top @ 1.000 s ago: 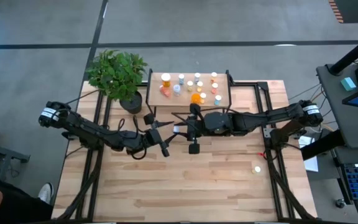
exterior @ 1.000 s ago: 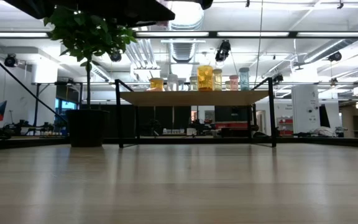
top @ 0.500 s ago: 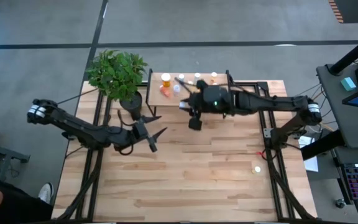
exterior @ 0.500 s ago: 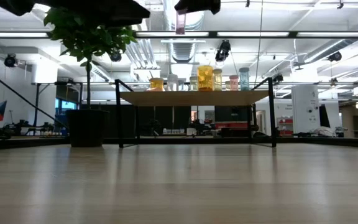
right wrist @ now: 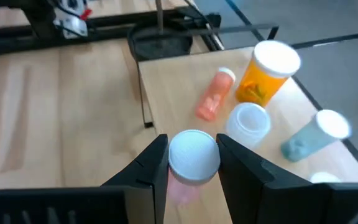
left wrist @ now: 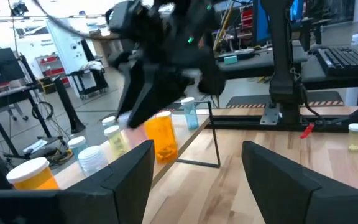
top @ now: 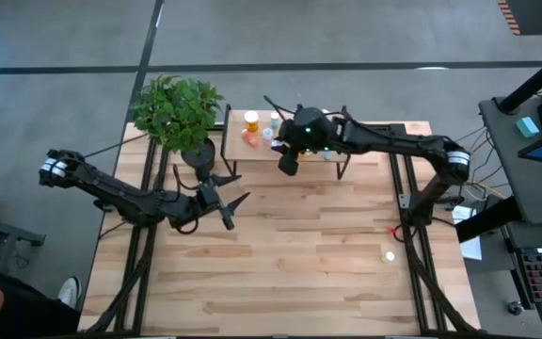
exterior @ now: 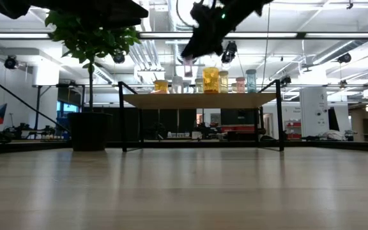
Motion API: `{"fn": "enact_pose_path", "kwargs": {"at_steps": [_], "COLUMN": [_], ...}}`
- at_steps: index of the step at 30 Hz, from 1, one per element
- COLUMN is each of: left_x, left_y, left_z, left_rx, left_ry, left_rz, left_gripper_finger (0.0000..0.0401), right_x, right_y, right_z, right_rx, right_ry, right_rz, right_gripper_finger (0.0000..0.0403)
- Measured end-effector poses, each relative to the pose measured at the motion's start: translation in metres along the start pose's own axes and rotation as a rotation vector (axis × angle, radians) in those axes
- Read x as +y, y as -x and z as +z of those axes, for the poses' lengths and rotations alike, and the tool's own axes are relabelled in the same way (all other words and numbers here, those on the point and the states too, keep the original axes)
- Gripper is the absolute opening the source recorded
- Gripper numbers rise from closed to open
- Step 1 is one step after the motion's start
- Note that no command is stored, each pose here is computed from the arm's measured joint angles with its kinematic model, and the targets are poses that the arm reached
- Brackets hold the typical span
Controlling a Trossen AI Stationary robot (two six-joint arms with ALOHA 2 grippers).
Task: Pick and place medicine bottles onto shelf by color
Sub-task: Adjust the pink pill bottle on the shelf, then adjust the orange pill bottle on the shelf
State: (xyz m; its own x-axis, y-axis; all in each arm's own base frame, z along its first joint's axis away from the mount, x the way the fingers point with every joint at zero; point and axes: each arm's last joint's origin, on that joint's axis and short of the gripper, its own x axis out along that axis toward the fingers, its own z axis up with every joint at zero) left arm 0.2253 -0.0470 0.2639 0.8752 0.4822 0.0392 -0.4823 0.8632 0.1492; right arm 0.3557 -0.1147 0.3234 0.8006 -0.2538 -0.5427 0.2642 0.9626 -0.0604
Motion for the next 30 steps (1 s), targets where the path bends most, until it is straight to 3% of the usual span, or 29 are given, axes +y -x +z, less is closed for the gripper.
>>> {"fn": "enact_pose_path", "kwargs": {"at_steps": [6, 21, 30], "left_x": [0.0, 0.0, 0.0], "left_y": [0.0, 0.0, 0.0], "left_z": [0.0, 0.0, 0.0], "left_rx": [0.001, 0.001, -0.001], "left_ry": [-0.002, -0.007, -0.005], "left_rz": [0.0, 0.0, 0.0], "left_gripper_finger": [0.0226, 0.0226, 0.0226], "right_x": [-0.005, -0.01, -0.01], "right_y": [-0.029, -0.036, -0.036], "right_z": [-0.012, -0.016, -0.017], "right_rx": [0.042, 0.062, 0.073], "right_ry": [0.006, 0.01, -0.008], "right_rz": [-0.012, -0.07, -0.071], "right_gripper_finger": [0.0108, 0.0112, 0.0156]}}
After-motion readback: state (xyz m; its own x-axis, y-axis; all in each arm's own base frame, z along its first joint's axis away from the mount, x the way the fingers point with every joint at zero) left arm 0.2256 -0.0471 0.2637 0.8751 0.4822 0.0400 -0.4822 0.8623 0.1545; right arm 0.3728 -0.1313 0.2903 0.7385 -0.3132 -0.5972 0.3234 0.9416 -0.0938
